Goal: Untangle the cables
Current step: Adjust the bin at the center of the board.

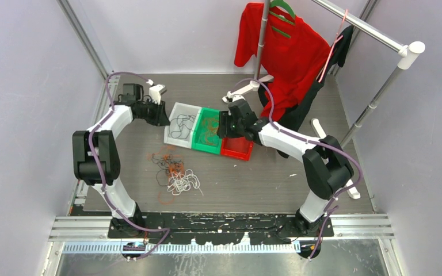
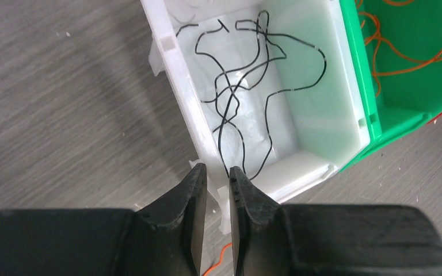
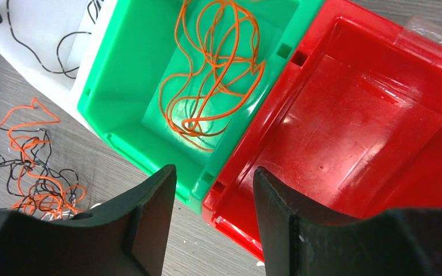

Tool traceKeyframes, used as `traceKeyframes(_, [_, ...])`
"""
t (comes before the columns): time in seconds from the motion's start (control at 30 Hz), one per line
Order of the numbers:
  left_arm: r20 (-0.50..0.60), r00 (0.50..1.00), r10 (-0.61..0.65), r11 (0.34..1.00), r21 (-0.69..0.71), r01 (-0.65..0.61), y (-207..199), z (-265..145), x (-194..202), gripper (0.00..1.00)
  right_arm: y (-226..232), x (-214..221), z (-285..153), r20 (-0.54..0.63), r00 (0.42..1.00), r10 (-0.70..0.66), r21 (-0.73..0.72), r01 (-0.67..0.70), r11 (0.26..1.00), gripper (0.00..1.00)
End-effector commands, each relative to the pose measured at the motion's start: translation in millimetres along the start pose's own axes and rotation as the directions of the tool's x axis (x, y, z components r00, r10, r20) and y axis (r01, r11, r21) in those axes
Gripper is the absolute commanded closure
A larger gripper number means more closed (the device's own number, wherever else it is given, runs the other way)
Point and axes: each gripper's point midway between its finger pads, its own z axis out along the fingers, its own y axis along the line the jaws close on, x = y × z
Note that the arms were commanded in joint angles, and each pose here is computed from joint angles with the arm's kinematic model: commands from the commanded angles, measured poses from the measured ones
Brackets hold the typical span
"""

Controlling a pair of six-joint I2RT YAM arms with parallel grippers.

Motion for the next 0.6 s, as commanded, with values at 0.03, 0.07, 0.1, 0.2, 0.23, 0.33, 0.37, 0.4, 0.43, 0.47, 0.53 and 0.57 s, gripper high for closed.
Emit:
traceKeyframes(0.03, [0.142,0.989,0.051,0.999,-0.019,-0.048,1,-9,-63,0.78,19,-42,-29,0.179,0.983,0.030,-0.087,-0.014,0.996,0.43])
traceKeyframes(0.07, [0.148,0.987,0.054,0.998,-0.026,-0.051,2,-12,-67,0.78,19,-43,-32,0.186,0.982,0.031,-0.093,-0.014,0.996,0.43])
traceKeyframes(0.1, [0.151,0.987,0.055,0.998,-0.032,-0.051,1,-16,-70,0.76,22,-44,-36,0.195,0.980,0.032,-0.103,-0.012,0.995,0.42])
traceKeyframes(0.2, [0.139,0.989,0.057,0.998,-0.033,-0.053,-7,-36,-71,0.43,32,-39,-47,0.217,0.976,-0.001,-0.113,0.026,0.993,0.39])
traceKeyframes(0.23, [0.129,0.989,0.070,0.997,-0.029,-0.067,-11,-45,-69,0.36,35,-37,-49,0.219,0.976,-0.012,-0.114,0.038,0.993,0.38])
traceKeyframes(0.33, [0.068,0.990,0.123,0.992,0.011,-0.124,-34,-71,-50,0.28,43,-23,-53,0.215,0.975,-0.048,-0.104,0.071,0.992,0.37])
traceKeyframes(0.37, [0.044,0.990,0.137,0.990,0.040,-0.139,-44,-79,-40,0.27,44,-17,-54,0.212,0.976,-0.055,-0.098,0.078,0.992,0.37])
traceKeyframes(0.4, [0.025,0.987,0.157,0.985,0.074,-0.158,-55,-86,-29,0.27,45,-15,-55,0.215,0.975,-0.058,-0.099,0.080,0.992,0.37])
traceKeyframes(0.43, [-0.004,0.987,0.159,0.980,0.121,-0.158,-68,-91,-13,0.27,46,-13,-58,0.220,0.974,-0.058,-0.104,0.082,0.991,0.37])
traceKeyframes(0.47, [-0.024,0.986,0.165,0.973,0.165,-0.159,-80,-94,0,0.28,48,-12,-61,0.228,0.972,-0.057,-0.109,0.084,0.990,0.37])
traceKeyframes(0.53, [-0.075,0.981,0.181,0.961,0.226,-0.160,-96,-93,26,0.30,50,-9,-68,0.241,0.970,-0.044,-0.130,0.077,0.988,0.39])
traceKeyframes(0.57, [-0.105,0.977,0.187,0.958,0.238,-0.158,-100,-90,36,0.31,52,-8,-73,0.247,0.968,-0.036,-0.145,0.073,0.987,0.39])
